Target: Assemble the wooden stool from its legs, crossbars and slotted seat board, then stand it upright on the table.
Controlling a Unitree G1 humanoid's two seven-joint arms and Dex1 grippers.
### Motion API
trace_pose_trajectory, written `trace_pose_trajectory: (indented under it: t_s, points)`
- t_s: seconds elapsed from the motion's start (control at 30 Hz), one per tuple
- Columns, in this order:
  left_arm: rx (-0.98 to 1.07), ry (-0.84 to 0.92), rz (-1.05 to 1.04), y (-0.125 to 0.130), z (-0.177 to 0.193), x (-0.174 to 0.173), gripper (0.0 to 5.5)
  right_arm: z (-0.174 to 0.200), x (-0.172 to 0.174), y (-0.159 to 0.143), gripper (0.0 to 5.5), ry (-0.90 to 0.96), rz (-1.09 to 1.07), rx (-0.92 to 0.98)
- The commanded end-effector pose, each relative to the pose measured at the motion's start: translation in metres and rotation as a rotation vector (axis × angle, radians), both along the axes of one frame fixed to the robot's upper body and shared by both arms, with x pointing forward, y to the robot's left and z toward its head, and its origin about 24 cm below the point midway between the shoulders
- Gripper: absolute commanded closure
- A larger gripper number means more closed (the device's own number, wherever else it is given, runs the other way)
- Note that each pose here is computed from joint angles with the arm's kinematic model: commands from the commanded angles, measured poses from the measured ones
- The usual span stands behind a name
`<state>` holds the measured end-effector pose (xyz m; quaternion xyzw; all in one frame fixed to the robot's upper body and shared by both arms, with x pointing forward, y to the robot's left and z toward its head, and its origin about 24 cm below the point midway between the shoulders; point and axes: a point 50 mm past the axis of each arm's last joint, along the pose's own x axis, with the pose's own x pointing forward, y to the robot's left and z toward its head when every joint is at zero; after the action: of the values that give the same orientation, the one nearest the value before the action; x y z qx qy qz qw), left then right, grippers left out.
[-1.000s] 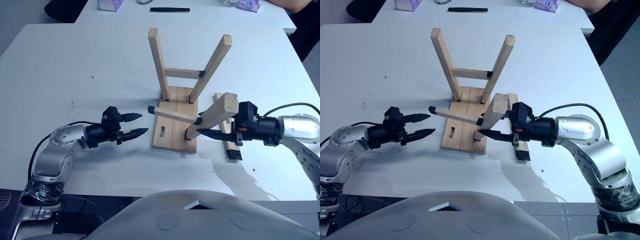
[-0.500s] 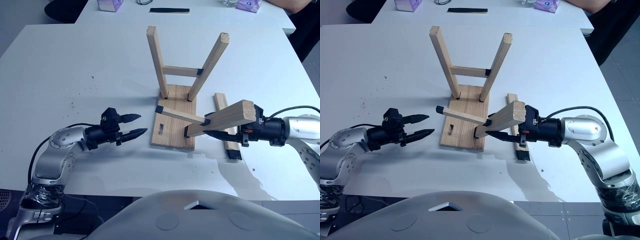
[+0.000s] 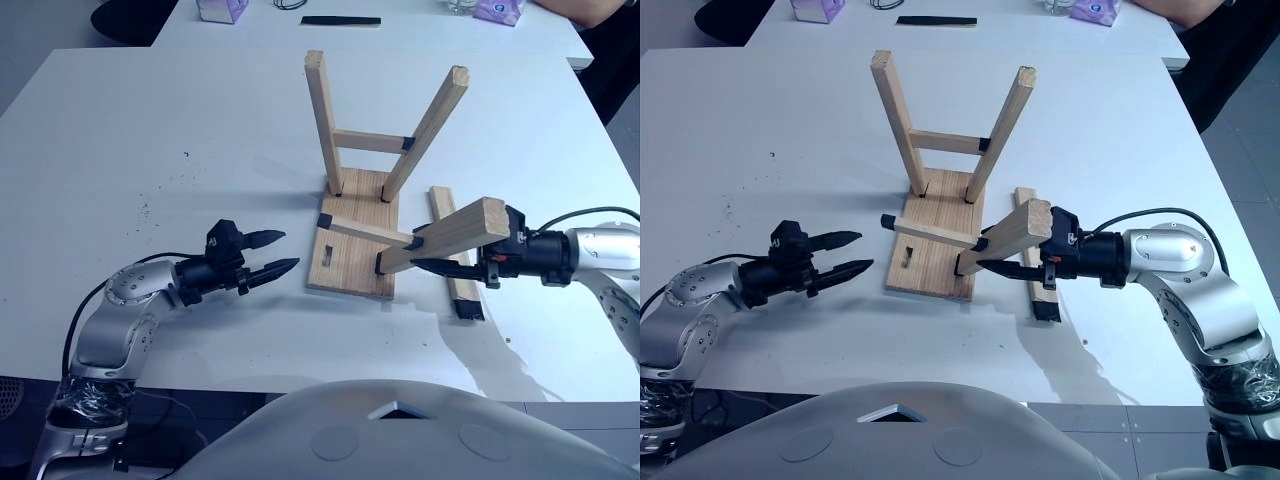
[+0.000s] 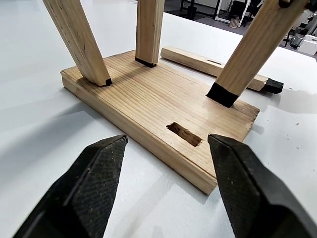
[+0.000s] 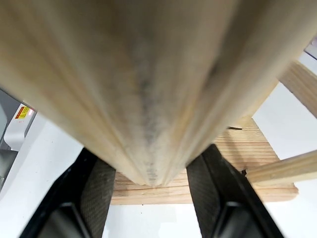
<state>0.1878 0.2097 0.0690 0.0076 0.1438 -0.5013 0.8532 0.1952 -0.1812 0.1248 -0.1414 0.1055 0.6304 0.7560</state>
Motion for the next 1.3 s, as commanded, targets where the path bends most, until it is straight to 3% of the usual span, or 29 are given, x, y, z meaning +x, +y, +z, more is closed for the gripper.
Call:
trace_pose_trajectory:
  t_s: [0.03, 0.2, 0.37, 0.6, 0.73, 0.77, 0.97, 1.2, 1.3]
  points:
    - [0.010, -0.014, -0.011, -0.004, 0.002, 0.003, 2.47, -0.042, -0.003, -0.007, 3.47, 0.147, -0.010, -0.222]
    - [0.004, -0.012, -0.034, -0.009, 0.003, 0.004, 2.47, -0.058, 0.002, -0.009, 3.47, 0.252, -0.036, -0.296]
    - [-0.005, -0.001, -0.045, -0.013, -0.001, 0.002, 2.47, -0.058, 0.018, -0.002, 3.47, 0.356, -0.075, -0.251]
    - [-0.014, 0.001, -0.057, -0.018, -0.001, 0.003, 2.47, -0.076, 0.025, -0.001, 3.47, 0.381, -0.085, -0.323]
    - [-0.012, 0.001, -0.055, -0.017, -0.001, 0.003, 2.47, -0.064, 0.022, 0.002, 3.47, 0.292, -0.088, -0.277]
    - [-0.012, 0.002, -0.051, -0.017, -0.001, 0.003, 2.47, -0.058, 0.023, 0.002, 3.10, 0.240, -0.092, -0.270]
    - [-0.013, 0.001, -0.014, -0.014, -0.003, -0.002, 2.47, -0.029, 0.026, -0.005, 2.34, 0.077, -0.165, -0.283]
    - [-0.015, -0.003, 0.045, -0.010, -0.003, -0.012, 2.47, -0.020, 0.003, -0.038, 2.34, 0.002, -0.457, -0.369]
    - [-0.011, -0.002, 0.085, -0.004, -0.003, -0.017, 2.47, -0.025, -0.021, -0.036, 1.97, 0.054, -0.676, -0.302]
